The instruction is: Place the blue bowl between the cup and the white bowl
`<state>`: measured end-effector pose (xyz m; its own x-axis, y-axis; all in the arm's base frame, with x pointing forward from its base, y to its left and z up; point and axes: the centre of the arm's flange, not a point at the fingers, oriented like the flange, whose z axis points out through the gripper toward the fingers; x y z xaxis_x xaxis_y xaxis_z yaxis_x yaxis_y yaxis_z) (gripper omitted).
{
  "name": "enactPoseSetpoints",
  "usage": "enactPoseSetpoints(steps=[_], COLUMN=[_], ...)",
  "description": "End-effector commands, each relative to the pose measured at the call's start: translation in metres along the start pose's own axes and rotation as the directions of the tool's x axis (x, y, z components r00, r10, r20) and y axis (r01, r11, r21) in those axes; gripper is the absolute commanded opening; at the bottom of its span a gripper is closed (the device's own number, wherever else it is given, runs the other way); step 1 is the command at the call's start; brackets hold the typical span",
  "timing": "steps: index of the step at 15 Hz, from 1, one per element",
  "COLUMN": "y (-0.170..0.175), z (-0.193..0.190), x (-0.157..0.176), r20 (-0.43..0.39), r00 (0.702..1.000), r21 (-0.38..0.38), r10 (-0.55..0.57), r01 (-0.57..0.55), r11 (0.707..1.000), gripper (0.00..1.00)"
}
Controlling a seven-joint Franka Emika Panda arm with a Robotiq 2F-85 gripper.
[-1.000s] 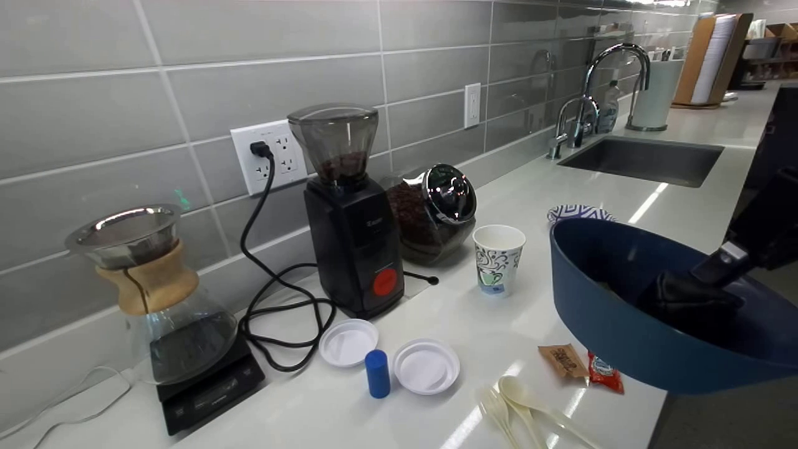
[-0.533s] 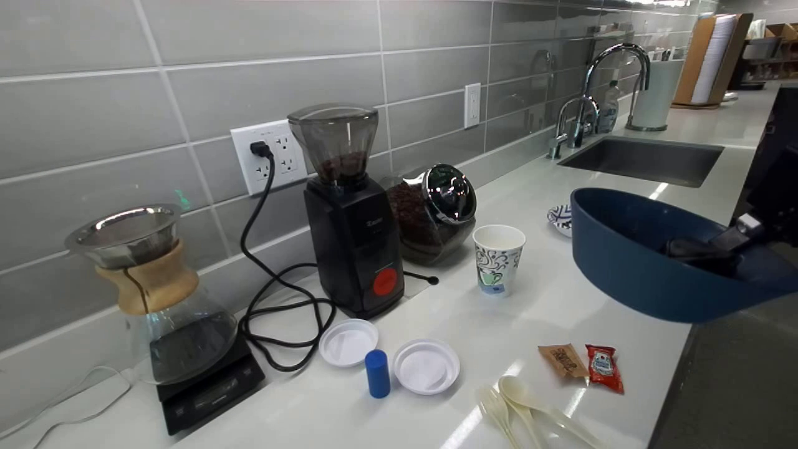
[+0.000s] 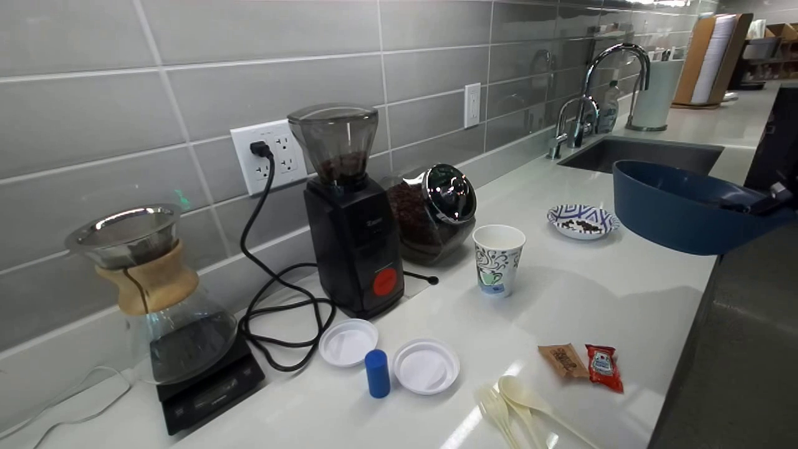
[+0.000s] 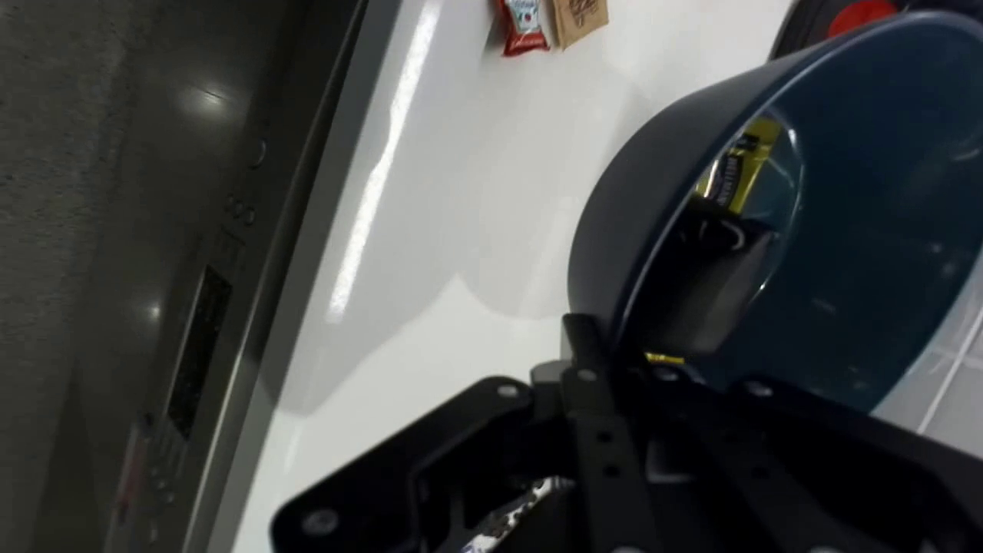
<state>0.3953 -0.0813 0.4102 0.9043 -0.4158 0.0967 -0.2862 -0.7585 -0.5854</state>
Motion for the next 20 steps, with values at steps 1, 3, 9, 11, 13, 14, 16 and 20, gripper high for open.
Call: enactPoseSetpoints(steps=[1,3,9,11,13,14,16,20], y=[-0.003,-0.004,-0.036,-0.051,-0.066,-0.073,-0.082,-0.093], z=[0.016,0.029,0.082,0.104,0.126,0.136,0.152,0.181], x=[0.05,0.071,0.122,0.131,0.135,0.138,0.143,0.148], r20=[-0.026,-0.037,-0.072,-0.079,-0.076,-0.087,-0.129,-0.166], r00=[0.988,0.978,0.97,0.976,0.983,0.987,0.99,0.986], r21=[-0.054,-0.068,-0.138,-0.146,-0.147,-0.148,-0.149,-0.144], r10=[0.155,0.205,0.232,0.202,0.165,0.137,0.063,-0.008], r01=[-0.156,-0.208,-0.24,-0.212,-0.175,-0.148,-0.083,-0.016], r11=[0.986,0.976,0.961,0.966,0.974,0.978,0.985,0.989], gripper=[0.01,0.01,0.01,0.01,0.01,0.01,0.01,0.01])
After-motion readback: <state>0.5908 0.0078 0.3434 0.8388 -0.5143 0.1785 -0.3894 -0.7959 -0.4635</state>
